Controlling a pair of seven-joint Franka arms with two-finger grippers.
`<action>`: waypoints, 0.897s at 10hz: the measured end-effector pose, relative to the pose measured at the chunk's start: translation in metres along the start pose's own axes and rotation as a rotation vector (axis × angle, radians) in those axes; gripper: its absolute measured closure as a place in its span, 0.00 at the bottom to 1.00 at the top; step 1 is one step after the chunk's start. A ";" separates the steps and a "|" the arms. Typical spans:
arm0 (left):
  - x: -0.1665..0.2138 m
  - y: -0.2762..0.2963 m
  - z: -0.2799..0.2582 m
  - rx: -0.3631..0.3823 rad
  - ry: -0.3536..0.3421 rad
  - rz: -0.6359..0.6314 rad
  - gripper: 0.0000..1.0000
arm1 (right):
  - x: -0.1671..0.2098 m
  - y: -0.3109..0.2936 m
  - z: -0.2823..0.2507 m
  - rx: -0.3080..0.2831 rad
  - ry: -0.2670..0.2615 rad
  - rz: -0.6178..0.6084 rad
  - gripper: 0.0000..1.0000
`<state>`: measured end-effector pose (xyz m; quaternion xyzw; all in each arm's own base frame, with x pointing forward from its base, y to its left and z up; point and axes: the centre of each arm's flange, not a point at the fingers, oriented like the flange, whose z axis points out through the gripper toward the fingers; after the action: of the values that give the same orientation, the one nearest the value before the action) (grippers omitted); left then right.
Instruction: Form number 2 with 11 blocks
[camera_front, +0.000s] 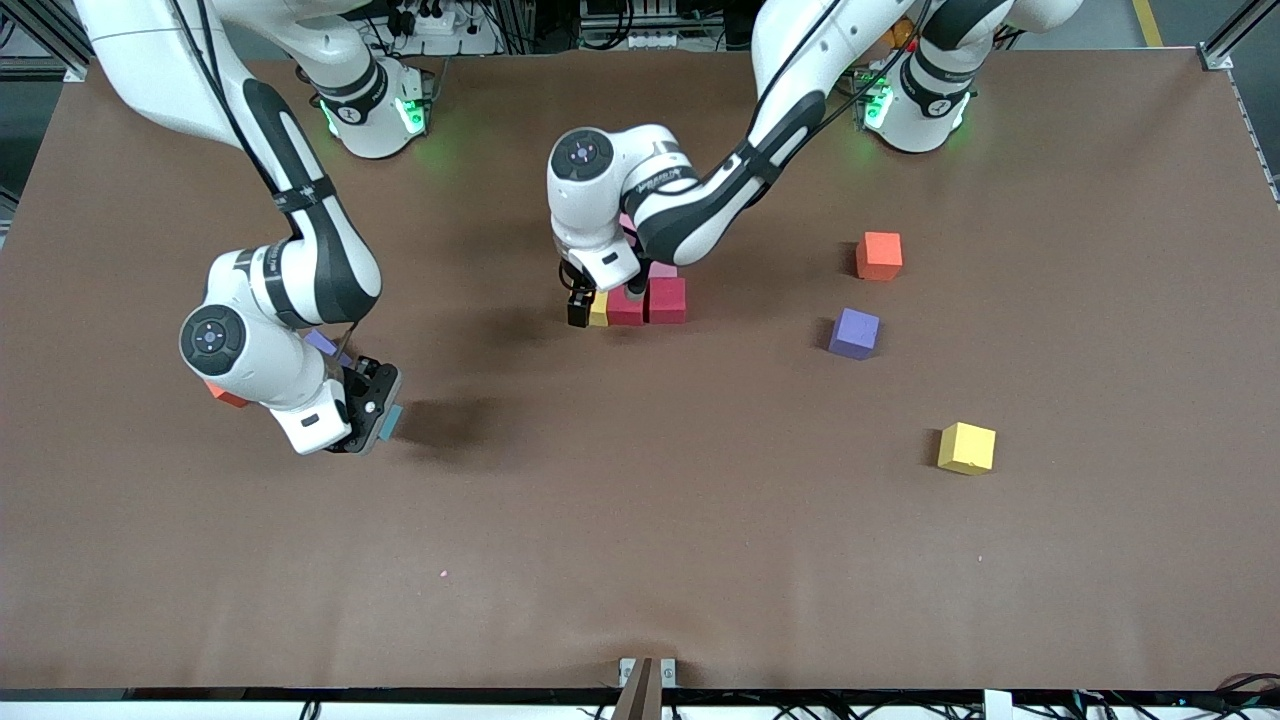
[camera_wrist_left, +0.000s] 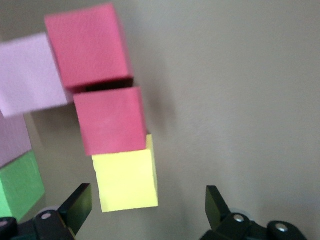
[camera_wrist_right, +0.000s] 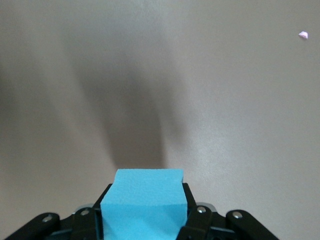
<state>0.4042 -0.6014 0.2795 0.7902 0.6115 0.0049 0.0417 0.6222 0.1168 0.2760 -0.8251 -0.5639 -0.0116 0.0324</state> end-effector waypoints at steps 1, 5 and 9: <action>0.008 0.004 -0.014 -0.002 0.032 0.077 0.00 | 0.010 -0.006 0.001 0.001 0.000 0.030 0.45; 0.086 0.046 -0.075 0.060 0.144 0.424 0.00 | 0.077 -0.052 0.002 0.000 0.007 0.319 0.45; 0.199 0.075 -0.104 0.178 0.143 0.767 0.00 | 0.154 -0.124 0.006 0.005 0.012 0.761 0.45</action>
<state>0.5211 -0.4214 0.3803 0.9593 0.2715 0.0221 -0.0744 0.5622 0.3054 0.2840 -0.9753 -0.2172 -0.0024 0.0396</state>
